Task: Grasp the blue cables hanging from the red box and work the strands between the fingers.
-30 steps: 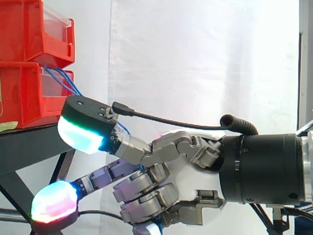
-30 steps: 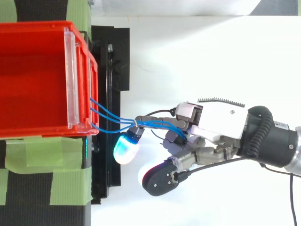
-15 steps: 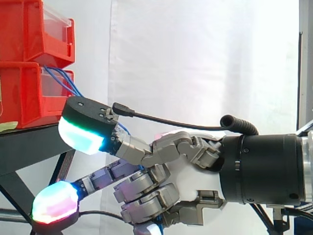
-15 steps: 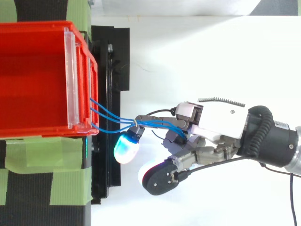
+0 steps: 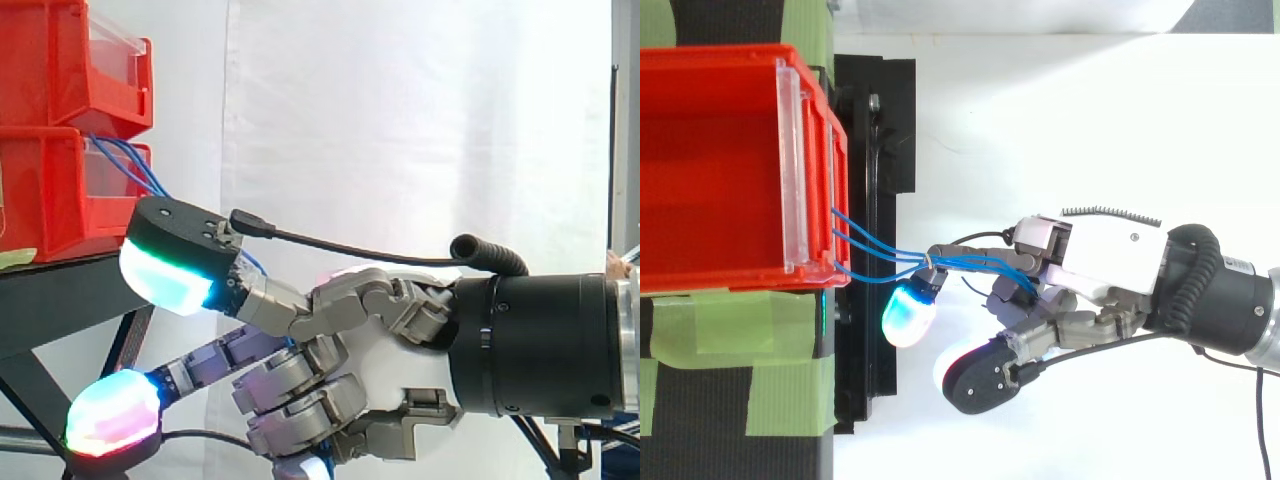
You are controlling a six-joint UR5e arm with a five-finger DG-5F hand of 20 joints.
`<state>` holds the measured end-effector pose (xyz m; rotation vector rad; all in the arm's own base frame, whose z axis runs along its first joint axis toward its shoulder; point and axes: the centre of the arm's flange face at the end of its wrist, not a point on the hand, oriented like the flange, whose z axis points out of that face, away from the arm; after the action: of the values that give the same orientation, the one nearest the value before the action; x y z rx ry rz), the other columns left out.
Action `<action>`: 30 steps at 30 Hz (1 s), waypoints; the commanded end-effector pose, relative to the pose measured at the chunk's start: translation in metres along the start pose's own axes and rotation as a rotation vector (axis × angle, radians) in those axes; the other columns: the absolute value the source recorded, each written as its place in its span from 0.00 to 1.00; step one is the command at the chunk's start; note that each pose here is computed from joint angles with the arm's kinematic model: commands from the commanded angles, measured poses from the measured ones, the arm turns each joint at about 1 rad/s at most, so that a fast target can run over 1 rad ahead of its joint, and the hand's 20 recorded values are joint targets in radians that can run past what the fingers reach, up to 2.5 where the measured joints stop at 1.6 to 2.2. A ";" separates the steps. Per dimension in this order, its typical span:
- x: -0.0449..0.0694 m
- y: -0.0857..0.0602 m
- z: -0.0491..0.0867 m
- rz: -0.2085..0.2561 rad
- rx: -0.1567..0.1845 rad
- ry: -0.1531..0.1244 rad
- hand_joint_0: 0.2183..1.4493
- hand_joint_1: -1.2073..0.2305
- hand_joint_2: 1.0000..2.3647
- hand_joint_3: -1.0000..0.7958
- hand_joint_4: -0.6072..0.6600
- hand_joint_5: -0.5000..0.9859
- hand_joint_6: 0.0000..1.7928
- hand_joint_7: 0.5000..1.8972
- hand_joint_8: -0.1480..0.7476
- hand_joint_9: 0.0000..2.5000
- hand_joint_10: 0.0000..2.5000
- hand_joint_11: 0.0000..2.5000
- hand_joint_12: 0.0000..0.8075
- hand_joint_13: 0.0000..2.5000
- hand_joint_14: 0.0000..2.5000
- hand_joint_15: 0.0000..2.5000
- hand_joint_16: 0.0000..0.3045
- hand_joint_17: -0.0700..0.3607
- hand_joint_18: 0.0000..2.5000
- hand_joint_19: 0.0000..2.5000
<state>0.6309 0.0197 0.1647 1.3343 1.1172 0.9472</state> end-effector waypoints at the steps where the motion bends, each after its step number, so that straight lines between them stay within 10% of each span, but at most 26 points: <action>1: 0.000 0.000 0.000 0.000 0.000 0.001 0.46 0.44 0.00 0.01 0.77 0.48 0.00 0.50 0.73 0.63 1.00 1.00 0.81 0.75 1.00 0.69 0.73 0.55 0.93 0.30; 30: -0.001 0.000 0.001 0.001 -0.001 -0.002 0.45 0.45 0.00 0.01 0.78 0.47 0.01 0.49 0.73 0.63 1.00 1.00 0.80 0.75 1.00 0.69 0.72 0.55 0.94 0.30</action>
<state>0.6309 0.0185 0.1646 1.3352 1.1159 0.9456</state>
